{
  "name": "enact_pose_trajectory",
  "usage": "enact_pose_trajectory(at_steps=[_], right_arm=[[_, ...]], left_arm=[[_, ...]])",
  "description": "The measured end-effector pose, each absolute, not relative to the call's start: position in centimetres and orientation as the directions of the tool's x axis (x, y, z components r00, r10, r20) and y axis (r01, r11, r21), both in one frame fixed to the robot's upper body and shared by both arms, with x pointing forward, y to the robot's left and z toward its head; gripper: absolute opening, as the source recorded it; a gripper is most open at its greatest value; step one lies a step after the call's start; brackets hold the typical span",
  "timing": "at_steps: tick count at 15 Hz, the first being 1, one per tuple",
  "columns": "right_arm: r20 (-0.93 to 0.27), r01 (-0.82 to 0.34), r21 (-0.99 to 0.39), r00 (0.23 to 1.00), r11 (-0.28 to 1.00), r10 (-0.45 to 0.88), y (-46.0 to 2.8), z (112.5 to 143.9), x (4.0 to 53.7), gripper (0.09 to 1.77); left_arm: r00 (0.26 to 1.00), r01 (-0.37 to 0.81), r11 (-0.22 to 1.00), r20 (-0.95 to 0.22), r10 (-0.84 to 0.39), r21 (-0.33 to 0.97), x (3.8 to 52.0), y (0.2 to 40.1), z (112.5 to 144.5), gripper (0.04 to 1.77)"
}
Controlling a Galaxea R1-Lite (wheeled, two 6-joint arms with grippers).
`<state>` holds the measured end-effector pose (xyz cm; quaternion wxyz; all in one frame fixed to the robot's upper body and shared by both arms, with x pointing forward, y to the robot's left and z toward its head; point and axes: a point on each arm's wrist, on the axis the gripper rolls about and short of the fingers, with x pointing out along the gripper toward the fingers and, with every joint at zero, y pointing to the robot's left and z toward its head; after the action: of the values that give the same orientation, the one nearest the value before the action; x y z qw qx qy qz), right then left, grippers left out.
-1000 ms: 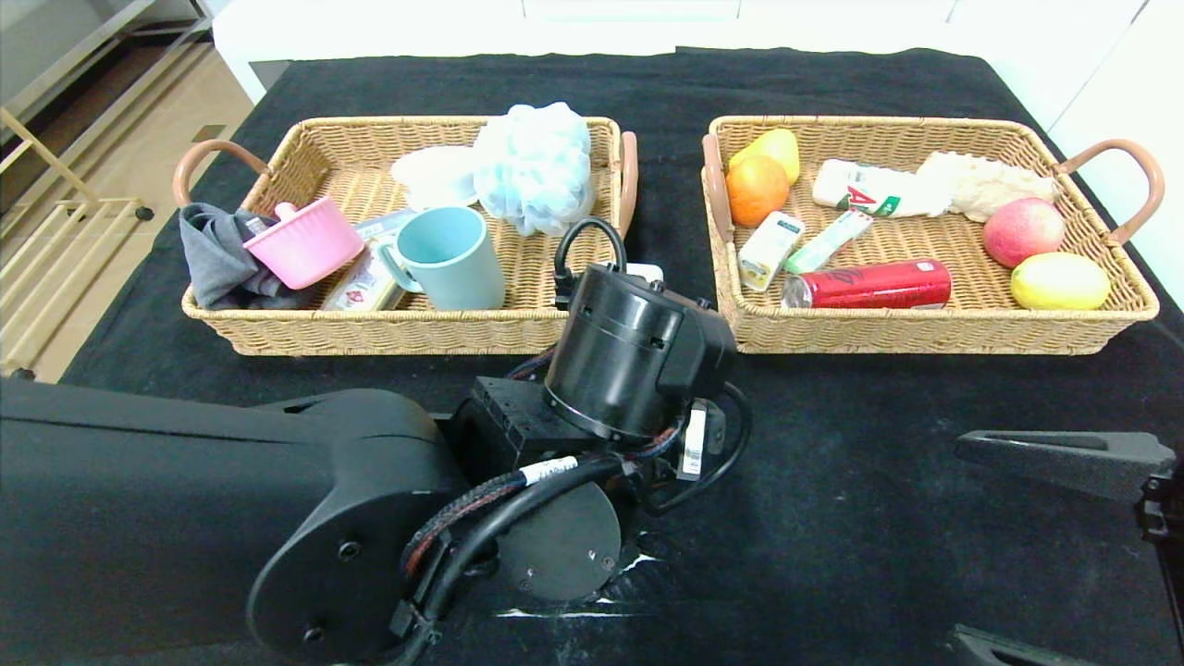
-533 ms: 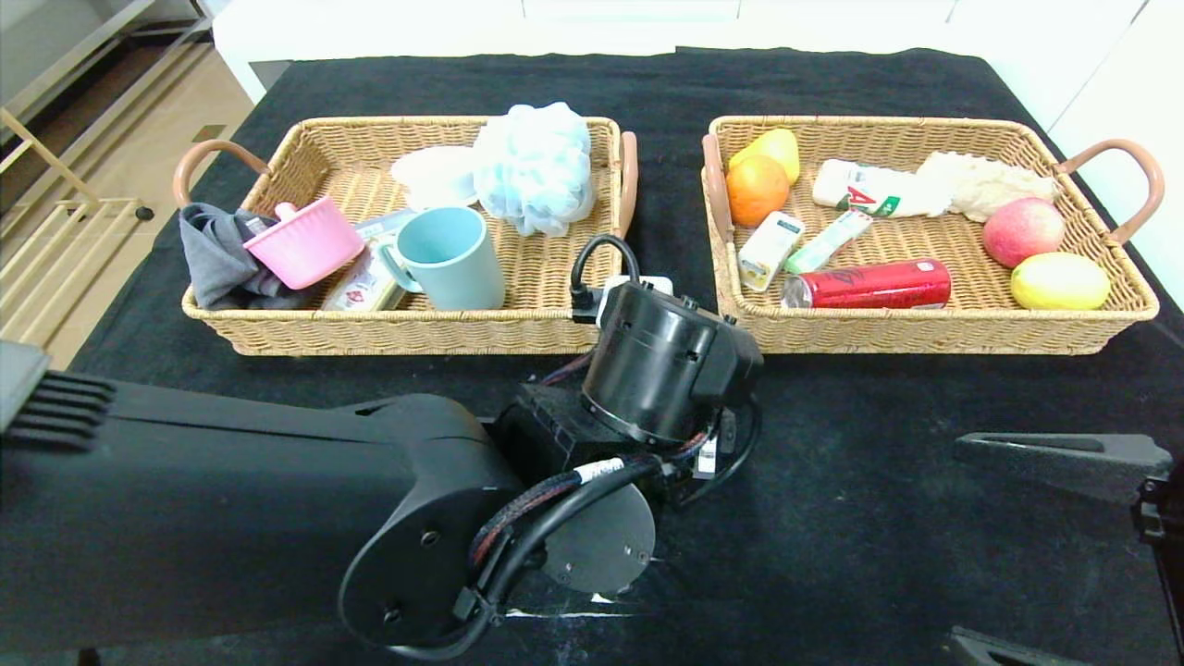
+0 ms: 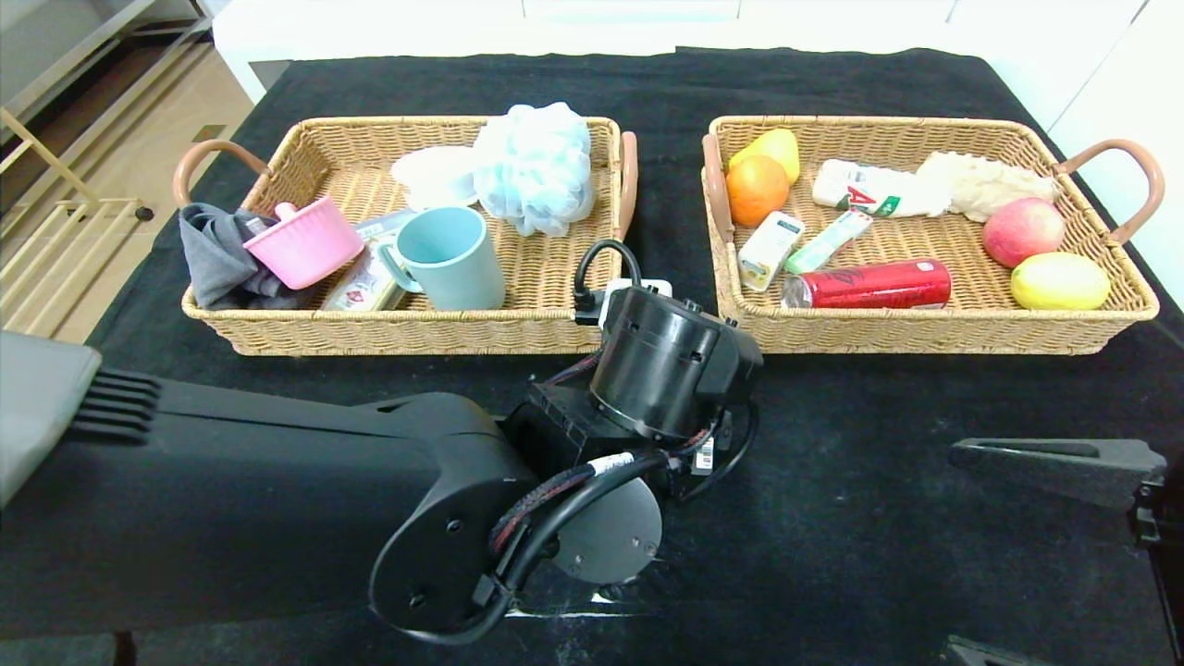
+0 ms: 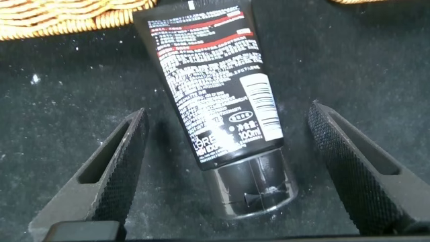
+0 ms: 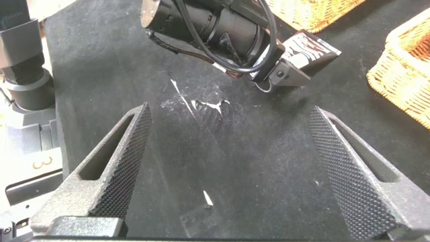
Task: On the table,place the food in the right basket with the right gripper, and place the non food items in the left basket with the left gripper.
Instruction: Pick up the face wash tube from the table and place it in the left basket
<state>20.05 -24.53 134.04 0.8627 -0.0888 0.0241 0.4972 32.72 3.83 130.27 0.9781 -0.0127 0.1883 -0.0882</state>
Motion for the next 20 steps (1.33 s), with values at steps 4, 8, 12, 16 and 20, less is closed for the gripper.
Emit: enact_pose_trajectory(at_steps=[4,8,12,16,20], right_arm=[[-0.133,-0.863,-0.127,0.503,0.489,0.854,-24.47,133.99,20.11,1.71],[-0.137,-0.863,-0.125,0.503,0.489,0.853,-24.42,133.94,20.19,1.71],[-0.141,-0.864,-0.123,0.503,0.489,0.853,-24.37,133.85,20.26,1.71],[-0.146,-0.864,-0.121,0.503,0.489,0.852,-24.30,133.77,20.35,1.71],[-0.150,-0.864,-0.120,0.503,0.489,0.851,-24.25,133.71,20.42,1.71]], left_arm=[[0.911,0.166,0.985,-0.374,-0.173,-0.052,32.94,3.79,129.95,1.72],[0.911,0.163,0.985,-0.377,-0.169,-0.046,33.13,3.78,129.74,1.07],[0.910,0.166,0.985,-0.379,-0.171,-0.045,33.14,3.72,129.68,0.83],[0.907,0.172,0.984,-0.383,-0.176,-0.045,33.13,3.70,129.55,0.83],[0.905,0.177,0.983,-0.386,-0.179,-0.042,33.00,3.58,129.51,0.83]])
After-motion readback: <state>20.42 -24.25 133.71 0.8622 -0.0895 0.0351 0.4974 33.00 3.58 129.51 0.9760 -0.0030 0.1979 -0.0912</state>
